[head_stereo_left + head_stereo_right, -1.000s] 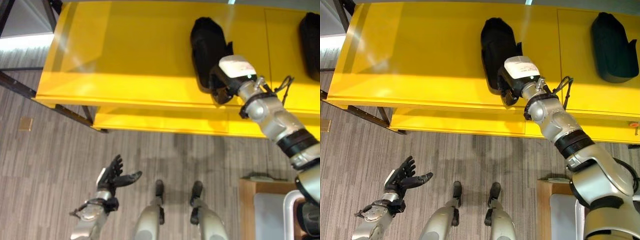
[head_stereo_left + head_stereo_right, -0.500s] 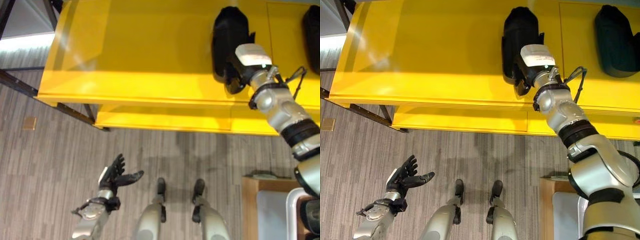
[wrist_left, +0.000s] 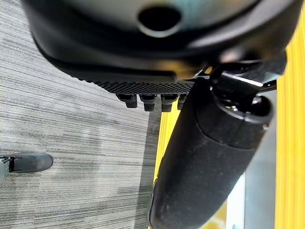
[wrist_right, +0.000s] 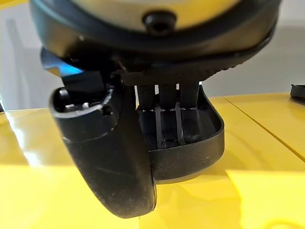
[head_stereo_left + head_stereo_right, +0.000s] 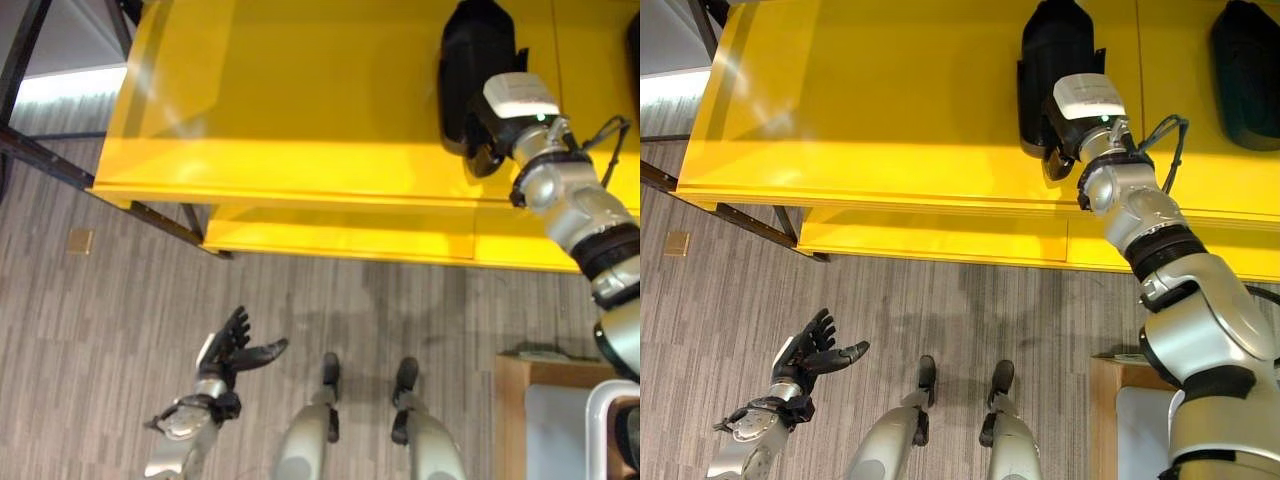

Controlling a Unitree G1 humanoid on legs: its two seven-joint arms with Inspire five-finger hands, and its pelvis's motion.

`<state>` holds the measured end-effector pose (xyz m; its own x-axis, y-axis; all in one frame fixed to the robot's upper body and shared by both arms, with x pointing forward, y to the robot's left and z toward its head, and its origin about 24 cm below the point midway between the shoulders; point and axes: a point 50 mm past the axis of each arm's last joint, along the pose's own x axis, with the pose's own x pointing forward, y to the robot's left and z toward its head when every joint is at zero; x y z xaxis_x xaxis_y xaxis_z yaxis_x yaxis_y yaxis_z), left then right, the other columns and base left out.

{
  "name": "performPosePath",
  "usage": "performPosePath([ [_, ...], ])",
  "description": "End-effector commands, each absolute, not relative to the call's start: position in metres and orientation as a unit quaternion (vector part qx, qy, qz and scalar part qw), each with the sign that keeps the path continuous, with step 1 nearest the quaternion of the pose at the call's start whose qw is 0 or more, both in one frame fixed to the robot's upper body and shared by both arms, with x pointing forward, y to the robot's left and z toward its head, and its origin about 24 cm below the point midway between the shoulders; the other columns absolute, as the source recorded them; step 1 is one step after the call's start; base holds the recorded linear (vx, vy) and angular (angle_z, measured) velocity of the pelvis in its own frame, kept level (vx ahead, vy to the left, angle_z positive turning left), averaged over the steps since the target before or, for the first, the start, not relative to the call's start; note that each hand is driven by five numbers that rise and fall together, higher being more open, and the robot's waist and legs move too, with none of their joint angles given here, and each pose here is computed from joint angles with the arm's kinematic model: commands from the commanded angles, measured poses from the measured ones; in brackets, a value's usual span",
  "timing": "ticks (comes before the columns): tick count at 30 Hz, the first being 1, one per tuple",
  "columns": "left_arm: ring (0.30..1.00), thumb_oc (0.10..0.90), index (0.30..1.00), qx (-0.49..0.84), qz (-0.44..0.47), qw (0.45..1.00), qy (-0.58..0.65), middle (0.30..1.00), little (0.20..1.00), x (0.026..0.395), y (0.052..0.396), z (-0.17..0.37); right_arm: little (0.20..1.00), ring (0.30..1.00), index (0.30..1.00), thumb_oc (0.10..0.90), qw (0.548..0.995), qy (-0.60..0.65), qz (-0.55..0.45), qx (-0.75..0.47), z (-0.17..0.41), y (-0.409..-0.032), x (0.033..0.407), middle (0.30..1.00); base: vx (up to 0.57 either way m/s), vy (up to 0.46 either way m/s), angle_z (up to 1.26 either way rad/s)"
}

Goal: Move parts from the plastic box to the shelf.

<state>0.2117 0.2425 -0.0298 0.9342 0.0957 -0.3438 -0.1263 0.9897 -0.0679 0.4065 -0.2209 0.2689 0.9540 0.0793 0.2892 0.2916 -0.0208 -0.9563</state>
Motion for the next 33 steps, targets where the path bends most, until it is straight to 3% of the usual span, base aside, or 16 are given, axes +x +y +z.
performPosePath([
  [1,1.0,0.9,1.0,-0.031,0.011,0.993,0.116,1.0,1.0,0.219,0.232,-0.011,0.3,0.3,0.3,0.4,0.631,-0.222,-0.147,-0.729,0.344,-0.214,0.395,0.3,0.0,0.0,0.0],
  [8,1.0,0.9,1.0,-0.032,0.014,0.993,0.115,1.0,1.0,0.219,0.233,-0.011,0.3,0.3,0.3,0.4,0.615,-0.222,-0.149,-0.742,0.349,-0.214,0.393,0.3,0.0,0.0,0.0],
  [28,1.0,0.9,1.0,-0.033,0.017,0.994,0.106,1.0,1.0,0.223,0.234,-0.007,0.3,0.3,0.3,0.4,0.623,-0.217,-0.183,-0.729,0.364,-0.228,0.389,0.3,0.01,0.0,0.02],
  [29,1.0,0.9,1.0,-0.034,0.016,0.994,0.106,1.0,1.0,0.223,0.234,-0.007,0.41,0.41,0.41,0.478,0.625,-0.215,-0.187,-0.727,0.364,-0.23,0.389,0.41,0.0,0.0,0.0],
  [30,1.0,0.9,1.0,-0.032,0.016,0.994,0.106,1.0,1.0,0.223,0.234,-0.007,0.61,0.61,0.61,0.622,0.624,-0.214,-0.189,-0.727,0.365,-0.232,0.388,0.61,0.0,0.0,0.0],
  [31,1.0,0.9,1.0,-0.03,0.017,0.994,0.105,1.0,1.0,0.223,0.235,-0.006,1.0,1.0,1.0,0.9,0.622,-0.216,-0.19,-0.728,0.367,-0.232,0.387,1.0,0.0,0.0,0.0],
  [33,1.0,0.9,1.0,-0.031,0.021,0.994,0.107,1.0,1.0,0.224,0.236,-0.007,1.0,1.0,1.0,0.9,0.621,-0.224,-0.191,-0.727,0.369,-0.23,0.386,1.0,0.0,0.0,0.0],
])
